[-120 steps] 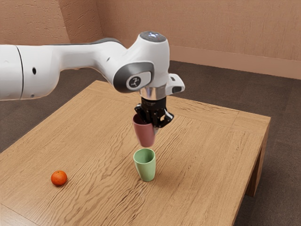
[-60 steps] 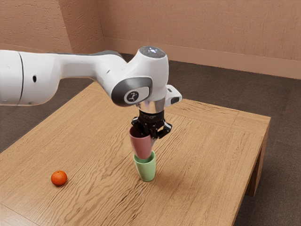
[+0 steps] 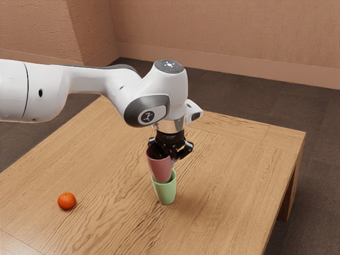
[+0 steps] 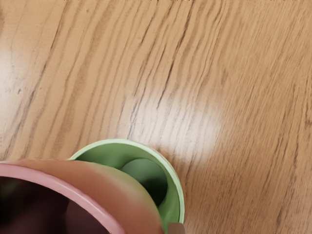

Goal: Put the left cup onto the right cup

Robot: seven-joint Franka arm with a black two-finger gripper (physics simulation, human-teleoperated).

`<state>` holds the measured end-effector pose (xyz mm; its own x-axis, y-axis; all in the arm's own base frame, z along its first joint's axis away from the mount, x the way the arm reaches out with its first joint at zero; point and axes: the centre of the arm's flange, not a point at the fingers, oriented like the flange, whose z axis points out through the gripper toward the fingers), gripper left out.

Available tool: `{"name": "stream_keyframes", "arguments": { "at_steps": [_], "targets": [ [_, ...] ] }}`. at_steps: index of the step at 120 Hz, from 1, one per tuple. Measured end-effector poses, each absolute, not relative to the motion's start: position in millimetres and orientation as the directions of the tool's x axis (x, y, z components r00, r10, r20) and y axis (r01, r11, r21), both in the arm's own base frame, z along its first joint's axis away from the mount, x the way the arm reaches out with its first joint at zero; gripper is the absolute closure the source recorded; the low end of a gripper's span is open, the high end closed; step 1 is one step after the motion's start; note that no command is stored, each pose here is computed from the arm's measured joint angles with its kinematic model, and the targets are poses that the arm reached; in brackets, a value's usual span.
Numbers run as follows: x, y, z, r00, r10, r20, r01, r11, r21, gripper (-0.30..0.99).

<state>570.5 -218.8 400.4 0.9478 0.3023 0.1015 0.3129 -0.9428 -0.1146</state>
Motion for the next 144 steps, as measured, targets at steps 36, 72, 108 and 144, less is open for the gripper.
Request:
{"name": "stream_keyframes", "arguments": {
  "at_steps": [36,72,108,144],
  "targets": [
    [574,-218,394,0.940,0.324,0.106,0.335,-0.936,-0.108,0.78],
    [583,-205,372,0.929,0.358,0.091,0.367,-0.924,-0.112,0.78],
    [584,-208,371,0.926,0.366,0.094,0.374,-0.922,-0.096,0.31],
    [584,-208,371,0.924,0.371,0.097,0.380,-0.921,-0.092,0.08]
  ]
}}
